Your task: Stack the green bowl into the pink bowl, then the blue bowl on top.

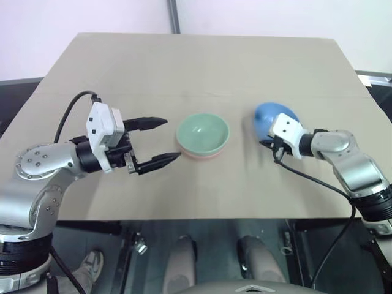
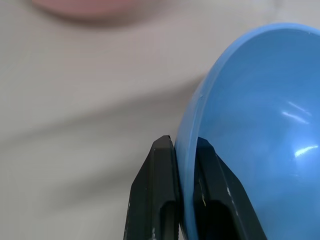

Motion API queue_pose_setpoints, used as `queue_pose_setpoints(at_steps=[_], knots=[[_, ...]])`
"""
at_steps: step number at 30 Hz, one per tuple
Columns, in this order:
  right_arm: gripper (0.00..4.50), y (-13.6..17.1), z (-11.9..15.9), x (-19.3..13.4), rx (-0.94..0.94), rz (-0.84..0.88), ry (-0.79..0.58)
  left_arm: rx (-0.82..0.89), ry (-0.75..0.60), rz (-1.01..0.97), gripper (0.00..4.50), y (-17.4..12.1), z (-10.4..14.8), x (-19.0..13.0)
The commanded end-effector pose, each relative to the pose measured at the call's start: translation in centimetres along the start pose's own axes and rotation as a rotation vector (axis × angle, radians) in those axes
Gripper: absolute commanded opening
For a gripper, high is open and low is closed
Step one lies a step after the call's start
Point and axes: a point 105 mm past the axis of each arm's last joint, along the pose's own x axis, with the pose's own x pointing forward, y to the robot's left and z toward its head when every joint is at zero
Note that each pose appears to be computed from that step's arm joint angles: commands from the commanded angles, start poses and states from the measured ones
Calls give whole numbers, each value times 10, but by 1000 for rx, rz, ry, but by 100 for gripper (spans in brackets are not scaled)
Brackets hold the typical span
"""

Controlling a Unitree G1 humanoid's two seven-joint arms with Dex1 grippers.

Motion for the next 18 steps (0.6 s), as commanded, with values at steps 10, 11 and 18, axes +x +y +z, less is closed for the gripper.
queue_pose_setpoints(at_steps=[10, 11, 18], knots=[[3, 39, 113, 17, -226, 168, -352, 6, 51, 23, 450, 6, -18, -30], [3, 40, 114, 23, -226, 175, -352, 7, 51, 24, 450, 6, -18, -30], [155, 33, 115, 49, -205, 158, -362, -12, 61, 43, 450, 5, -20, -36]])
